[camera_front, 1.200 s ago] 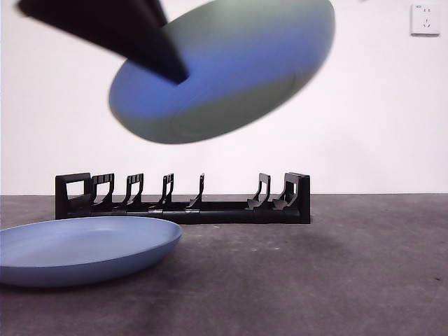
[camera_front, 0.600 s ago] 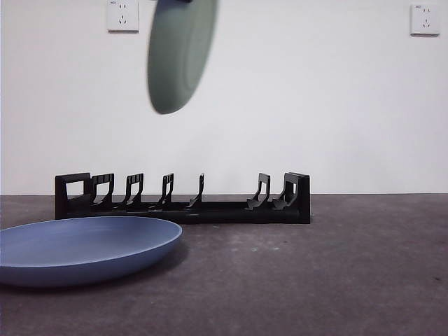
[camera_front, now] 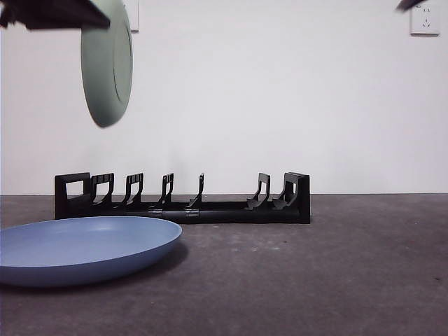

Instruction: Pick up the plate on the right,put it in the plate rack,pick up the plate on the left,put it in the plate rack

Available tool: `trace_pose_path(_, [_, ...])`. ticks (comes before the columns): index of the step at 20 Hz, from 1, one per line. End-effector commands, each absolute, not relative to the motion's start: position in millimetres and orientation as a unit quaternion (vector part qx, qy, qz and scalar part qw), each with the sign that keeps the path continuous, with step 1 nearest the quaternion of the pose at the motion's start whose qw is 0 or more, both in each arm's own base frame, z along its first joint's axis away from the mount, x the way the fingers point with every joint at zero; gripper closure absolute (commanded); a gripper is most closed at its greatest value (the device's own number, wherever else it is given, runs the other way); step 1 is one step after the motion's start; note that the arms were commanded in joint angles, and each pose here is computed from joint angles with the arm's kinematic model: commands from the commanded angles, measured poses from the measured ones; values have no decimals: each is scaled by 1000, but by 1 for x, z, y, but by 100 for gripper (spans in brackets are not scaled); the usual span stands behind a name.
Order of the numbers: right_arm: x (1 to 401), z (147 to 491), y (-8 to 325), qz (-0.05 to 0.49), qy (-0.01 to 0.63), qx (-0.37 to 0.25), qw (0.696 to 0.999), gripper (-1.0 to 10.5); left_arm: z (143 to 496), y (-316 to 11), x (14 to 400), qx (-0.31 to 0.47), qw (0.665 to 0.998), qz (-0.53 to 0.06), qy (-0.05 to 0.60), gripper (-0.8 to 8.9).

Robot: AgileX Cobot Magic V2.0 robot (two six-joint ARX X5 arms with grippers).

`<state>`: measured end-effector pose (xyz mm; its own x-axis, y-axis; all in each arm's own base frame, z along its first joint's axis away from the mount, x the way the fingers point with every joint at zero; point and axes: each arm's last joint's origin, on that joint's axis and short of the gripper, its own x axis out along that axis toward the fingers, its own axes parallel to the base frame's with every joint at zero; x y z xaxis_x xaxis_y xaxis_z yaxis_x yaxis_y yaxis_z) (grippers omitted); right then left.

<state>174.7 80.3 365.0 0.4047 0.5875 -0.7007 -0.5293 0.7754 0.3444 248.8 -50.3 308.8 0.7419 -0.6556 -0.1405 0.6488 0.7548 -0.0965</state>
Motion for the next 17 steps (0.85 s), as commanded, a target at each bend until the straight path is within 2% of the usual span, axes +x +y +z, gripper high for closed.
trace_pose_path(1, [177, 344, 91, 339, 450, 46, 825, 569, 305, -48, 265, -21, 933, -348, 88, 822])
trace_pose_path(7, [171, 312, 112, 343, 477, 35, 808, 569, 302, -51, 309, -13, 931, -348, 105, 822])
trace_pose_path(17, [168, 310, 120, 324, 467, 11, 823, 570, 270, -49, 336, -8, 927, -343, 150, 822])
